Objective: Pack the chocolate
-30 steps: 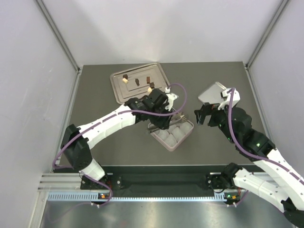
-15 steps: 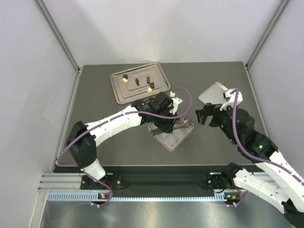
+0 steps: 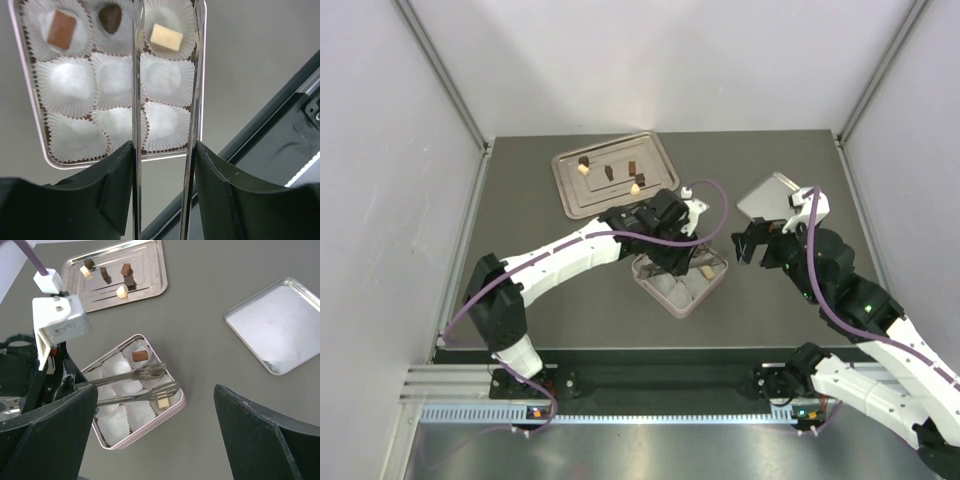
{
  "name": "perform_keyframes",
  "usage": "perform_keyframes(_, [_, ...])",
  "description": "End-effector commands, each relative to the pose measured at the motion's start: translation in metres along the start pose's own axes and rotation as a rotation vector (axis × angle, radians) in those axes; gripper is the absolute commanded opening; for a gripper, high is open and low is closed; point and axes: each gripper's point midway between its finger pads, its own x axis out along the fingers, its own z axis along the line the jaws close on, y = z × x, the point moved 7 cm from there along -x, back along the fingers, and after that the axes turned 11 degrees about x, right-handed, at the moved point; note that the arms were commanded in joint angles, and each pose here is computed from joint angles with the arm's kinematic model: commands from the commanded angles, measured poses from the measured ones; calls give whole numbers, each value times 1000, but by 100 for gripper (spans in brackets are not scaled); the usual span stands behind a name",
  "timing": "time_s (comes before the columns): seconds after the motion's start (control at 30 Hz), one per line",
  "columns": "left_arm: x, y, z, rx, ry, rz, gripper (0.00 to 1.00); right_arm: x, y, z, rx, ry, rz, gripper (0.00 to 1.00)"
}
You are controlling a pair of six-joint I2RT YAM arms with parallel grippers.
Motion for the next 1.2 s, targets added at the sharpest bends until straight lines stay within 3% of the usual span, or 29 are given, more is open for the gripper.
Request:
perform_keyframes(0.0, [-20,-25,0,14,-41,-92,54,-7,-20,6,36,-25,-65,100])
perform_keyframes(0.3, [-70,-71,31,2,-315,-219,56,-7,-19,7,36,-32,-59,100])
perform_keyframes(0.63, [-97,-68,168,-316,-591,-273,56,-4,-13,6,25,-39,-54,100])
perform_keyframes(0.8, [-83,-57,220,-413,-670,-257,56,1,-11,6,6,-36,-50,100])
perform_keyframes(1.17, [-23,-39,270,-486,-690,-179,56,7,-7,5,-16,-30,-43,100])
